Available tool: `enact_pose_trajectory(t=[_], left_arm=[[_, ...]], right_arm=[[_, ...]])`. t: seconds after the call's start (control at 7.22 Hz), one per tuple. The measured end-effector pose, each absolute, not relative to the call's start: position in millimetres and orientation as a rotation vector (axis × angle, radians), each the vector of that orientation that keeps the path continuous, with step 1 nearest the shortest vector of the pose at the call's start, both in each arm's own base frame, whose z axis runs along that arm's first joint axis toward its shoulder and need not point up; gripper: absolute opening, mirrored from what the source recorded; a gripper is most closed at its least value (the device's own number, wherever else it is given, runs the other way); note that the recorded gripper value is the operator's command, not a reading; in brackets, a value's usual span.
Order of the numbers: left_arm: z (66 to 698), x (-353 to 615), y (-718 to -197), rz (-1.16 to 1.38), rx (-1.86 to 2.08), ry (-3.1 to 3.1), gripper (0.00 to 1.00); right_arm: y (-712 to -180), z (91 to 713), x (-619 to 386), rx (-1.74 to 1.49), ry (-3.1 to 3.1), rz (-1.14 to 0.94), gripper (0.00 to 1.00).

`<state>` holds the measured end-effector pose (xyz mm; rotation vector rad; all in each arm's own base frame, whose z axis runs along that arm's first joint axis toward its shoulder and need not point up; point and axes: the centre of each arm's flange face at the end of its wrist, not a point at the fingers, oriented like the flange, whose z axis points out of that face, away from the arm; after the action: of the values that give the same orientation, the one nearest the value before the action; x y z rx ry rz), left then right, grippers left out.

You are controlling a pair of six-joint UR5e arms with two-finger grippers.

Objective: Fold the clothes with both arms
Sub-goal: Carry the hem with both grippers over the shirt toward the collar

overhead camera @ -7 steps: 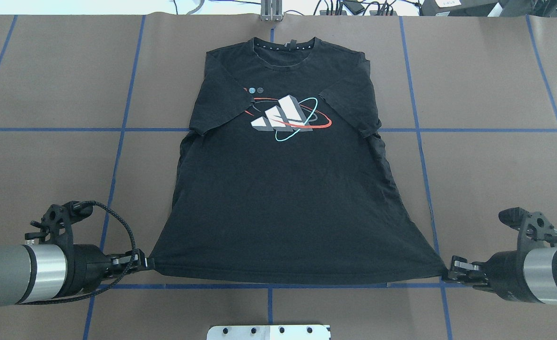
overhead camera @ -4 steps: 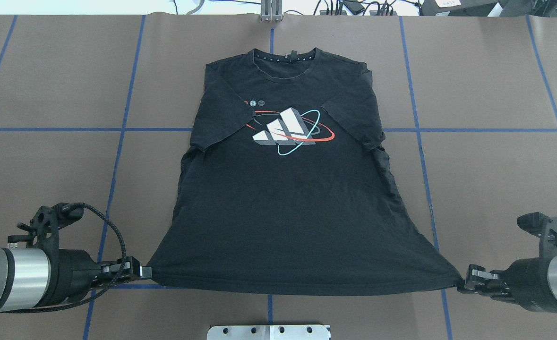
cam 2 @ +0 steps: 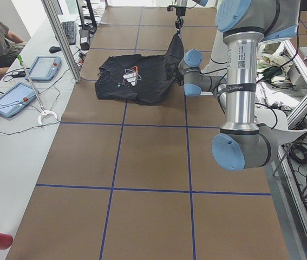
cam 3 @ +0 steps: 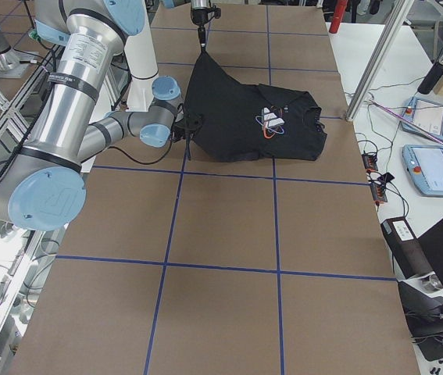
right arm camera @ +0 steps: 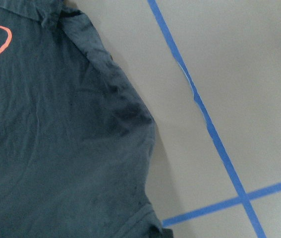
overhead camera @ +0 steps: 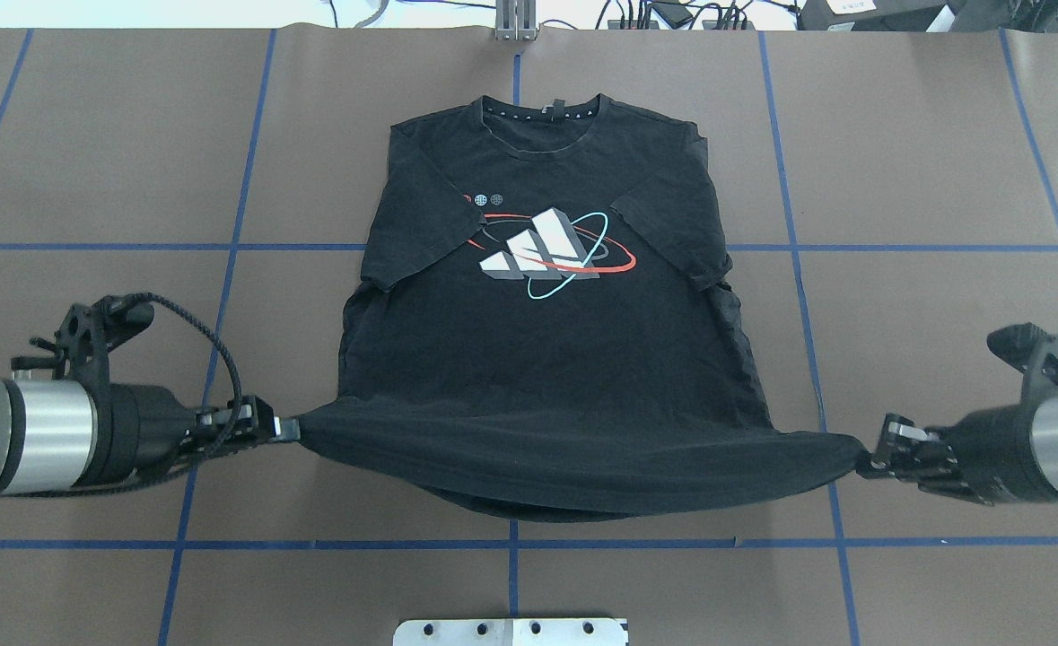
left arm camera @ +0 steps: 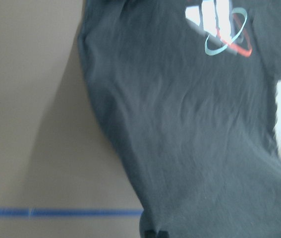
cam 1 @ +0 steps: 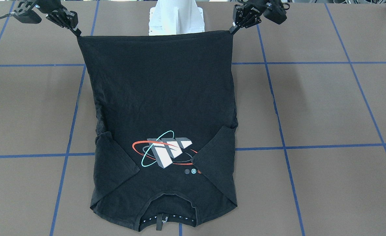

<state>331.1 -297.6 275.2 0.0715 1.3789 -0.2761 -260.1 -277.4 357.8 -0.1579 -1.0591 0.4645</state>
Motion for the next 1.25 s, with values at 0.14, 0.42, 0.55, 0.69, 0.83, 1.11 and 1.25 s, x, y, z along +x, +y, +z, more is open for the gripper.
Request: enact_pose_trajectory(t=[0.14, 0.42, 0.55, 0.69, 0.83, 1.11, 1.25], left_arm=[[280, 330, -336, -0.300, 0.108, 1.366, 0.00], [294, 329, -407, -0.354, 0.183, 1.320, 0.00], [298, 331, -443, -0.390, 0.211, 1.301, 0.00], [299, 336, -483, -0.424, 0.239, 1.279, 0.00], [299, 344, -522, -0.442, 0.267, 1.254, 0.00], [294, 373, -593, -0.459, 0.295, 1.203, 0.00], [294, 389, -623, -0.468, 0.305, 1.183, 0.00]], right_arm=[[-319, 340, -269, -0.134, -1.022, 0.491, 0.00], [-399, 315, -267, -0.078, -0.932, 0.514, 0.00], [-442, 311, -267, -0.073, -0.907, 0.533, 0.00], [-489, 315, -267, -0.061, -0.881, 0.543, 0.00], [-535, 320, -267, -0.044, -0.852, 0.538, 0.00], [-622, 321, -299, -0.042, -0.799, 0.524, 0.00], [-655, 329, -317, -0.041, -0.779, 0.508, 0.00]])
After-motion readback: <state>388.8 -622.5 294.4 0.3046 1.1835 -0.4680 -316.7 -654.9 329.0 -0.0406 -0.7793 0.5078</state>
